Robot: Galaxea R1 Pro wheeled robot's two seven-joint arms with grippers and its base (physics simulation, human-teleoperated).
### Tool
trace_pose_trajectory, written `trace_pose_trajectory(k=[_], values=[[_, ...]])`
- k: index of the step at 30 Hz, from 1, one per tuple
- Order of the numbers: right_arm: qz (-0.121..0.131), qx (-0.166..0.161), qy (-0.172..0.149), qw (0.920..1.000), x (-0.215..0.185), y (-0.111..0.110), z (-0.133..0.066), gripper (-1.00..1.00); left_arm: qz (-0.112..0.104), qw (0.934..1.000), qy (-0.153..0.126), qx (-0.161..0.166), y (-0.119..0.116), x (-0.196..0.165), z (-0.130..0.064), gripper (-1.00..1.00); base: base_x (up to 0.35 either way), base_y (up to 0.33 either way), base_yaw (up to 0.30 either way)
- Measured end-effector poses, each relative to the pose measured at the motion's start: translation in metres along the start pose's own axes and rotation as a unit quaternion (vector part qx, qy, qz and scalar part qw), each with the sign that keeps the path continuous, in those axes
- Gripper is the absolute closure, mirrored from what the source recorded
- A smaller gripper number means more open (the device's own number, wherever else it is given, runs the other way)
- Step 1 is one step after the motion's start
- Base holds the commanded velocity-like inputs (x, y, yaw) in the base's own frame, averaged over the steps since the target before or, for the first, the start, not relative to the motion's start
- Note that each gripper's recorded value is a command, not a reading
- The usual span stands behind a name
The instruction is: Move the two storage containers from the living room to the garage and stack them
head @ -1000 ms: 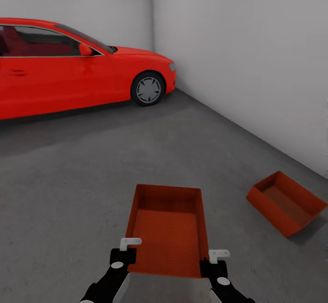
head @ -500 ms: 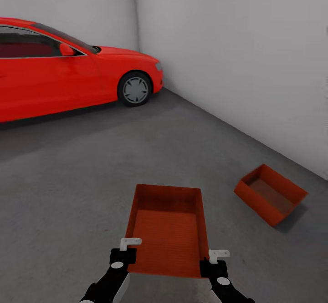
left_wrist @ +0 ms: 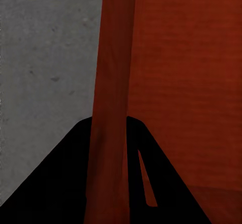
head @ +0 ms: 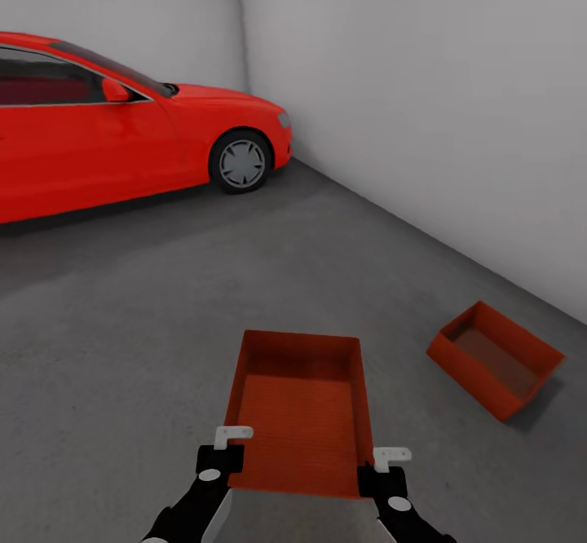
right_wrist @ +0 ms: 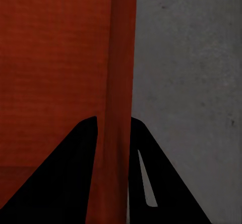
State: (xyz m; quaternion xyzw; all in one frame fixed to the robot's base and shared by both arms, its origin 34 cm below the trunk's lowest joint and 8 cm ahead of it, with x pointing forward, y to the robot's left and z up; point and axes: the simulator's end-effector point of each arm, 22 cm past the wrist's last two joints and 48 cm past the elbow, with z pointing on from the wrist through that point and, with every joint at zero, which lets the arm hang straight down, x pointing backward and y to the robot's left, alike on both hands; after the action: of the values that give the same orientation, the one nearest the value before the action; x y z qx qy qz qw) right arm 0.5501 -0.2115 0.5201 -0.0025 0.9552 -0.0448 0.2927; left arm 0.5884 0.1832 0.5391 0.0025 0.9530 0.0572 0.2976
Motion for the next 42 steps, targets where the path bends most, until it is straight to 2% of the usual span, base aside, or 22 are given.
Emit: trace_pose_trajectory(k=[9,20,35,42], values=[[0.000,0.000,0.000,1.0000,-0.0003,-0.0003,0.0001,1.00,0.000,1.0000,0.000,0.000,-0.0002,-0.0002,0.0000,1.00,0.284,0.111,0.000],[0.000,0.000,0.000,1.0000,0.0000,-0.0002,0.0002,1.00,0.000,1.0000,0.000,0.000,-0.0002,0.0002,0.0001,1.00,0.064,0.006,0.000],[0.000,0.000,-0.001,1.0000,-0.0007,-0.0001,0.0000,1.00,-0.001,1.0000,-0.001,0.000,0.0000,-0.0003,0.0000,1.00,0.316,0.000,0.000],[0.000,0.000,0.000,1.0000,0.0002,-0.0001,0.0003,1.00,-0.001,1.0000,0.001,0.000,-0.0002,0.0001,0.0004,1.00,0.039,0.000,-0.120]])
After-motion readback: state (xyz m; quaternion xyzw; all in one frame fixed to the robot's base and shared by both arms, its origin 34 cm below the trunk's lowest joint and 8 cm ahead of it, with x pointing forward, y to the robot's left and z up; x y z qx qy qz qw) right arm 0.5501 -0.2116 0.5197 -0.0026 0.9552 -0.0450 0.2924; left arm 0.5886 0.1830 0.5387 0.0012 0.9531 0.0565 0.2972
